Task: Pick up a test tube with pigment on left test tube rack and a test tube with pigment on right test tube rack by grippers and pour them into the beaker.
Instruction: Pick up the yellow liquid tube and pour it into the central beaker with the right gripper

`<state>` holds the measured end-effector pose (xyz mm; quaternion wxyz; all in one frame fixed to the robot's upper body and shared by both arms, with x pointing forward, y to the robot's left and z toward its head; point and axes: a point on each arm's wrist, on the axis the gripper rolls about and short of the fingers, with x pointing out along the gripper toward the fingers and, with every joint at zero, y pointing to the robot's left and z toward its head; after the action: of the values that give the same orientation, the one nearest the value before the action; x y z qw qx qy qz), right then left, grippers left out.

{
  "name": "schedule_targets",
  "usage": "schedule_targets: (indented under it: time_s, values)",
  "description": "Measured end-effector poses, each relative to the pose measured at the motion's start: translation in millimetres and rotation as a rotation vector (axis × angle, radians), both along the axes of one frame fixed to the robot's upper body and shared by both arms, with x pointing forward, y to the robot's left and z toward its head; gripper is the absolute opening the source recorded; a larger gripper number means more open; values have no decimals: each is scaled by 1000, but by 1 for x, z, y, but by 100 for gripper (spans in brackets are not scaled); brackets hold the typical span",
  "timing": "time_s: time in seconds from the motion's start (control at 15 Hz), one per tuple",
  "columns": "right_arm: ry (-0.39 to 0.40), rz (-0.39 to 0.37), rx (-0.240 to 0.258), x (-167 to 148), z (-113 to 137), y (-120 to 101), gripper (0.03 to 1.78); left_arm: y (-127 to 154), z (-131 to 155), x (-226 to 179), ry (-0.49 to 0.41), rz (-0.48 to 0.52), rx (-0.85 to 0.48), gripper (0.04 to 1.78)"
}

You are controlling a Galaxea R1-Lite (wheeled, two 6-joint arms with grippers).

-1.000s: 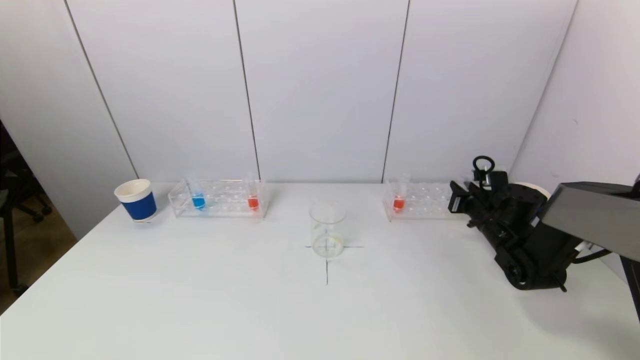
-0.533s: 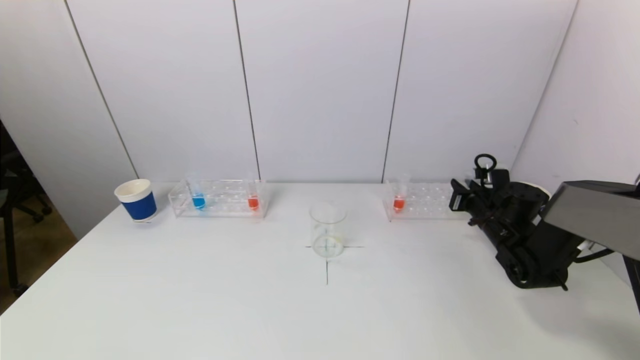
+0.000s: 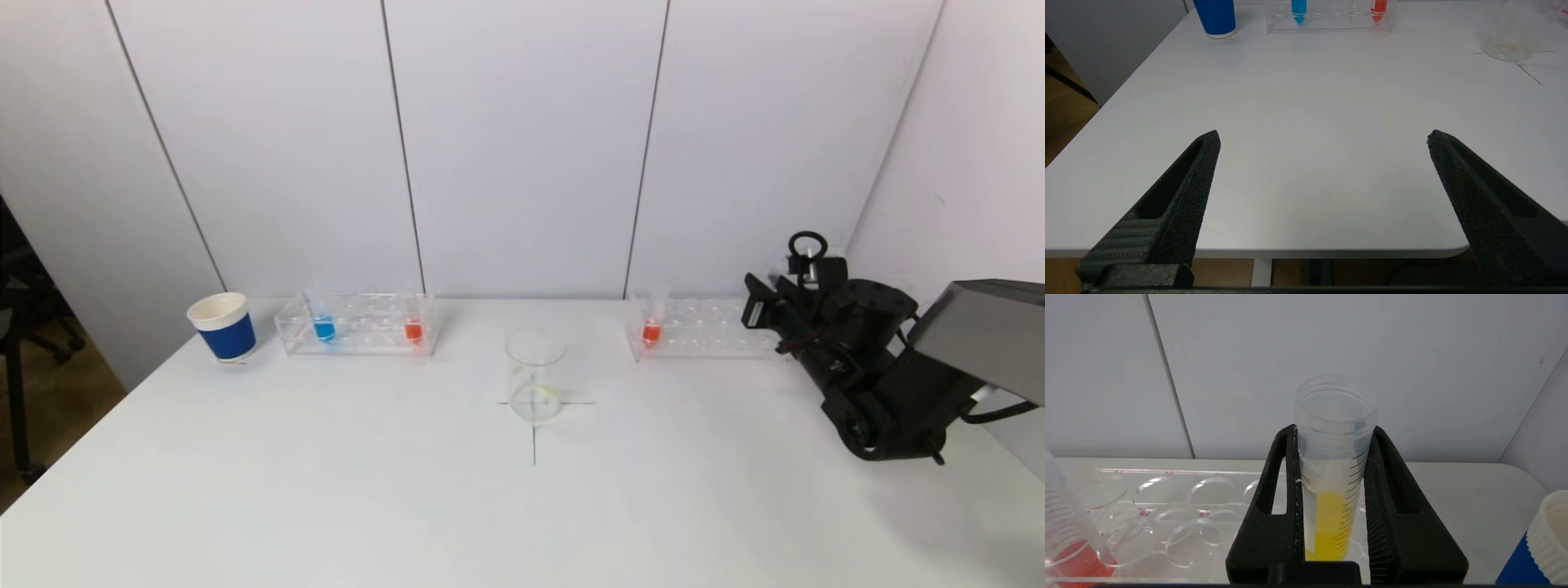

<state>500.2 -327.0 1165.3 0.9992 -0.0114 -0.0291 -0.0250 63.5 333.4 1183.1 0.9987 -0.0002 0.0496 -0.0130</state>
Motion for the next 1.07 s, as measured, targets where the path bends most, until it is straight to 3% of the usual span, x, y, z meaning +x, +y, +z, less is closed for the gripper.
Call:
schedule_targets:
  time_s: [0.53, 1.07]
  values:
    - [-21, 4, -16, -11, 46, 2, 48, 0, 0, 0, 0, 0, 0, 177]
    - [-30, 59, -21, -30, 137, 18, 48, 0, 0, 0, 0, 0, 0, 177]
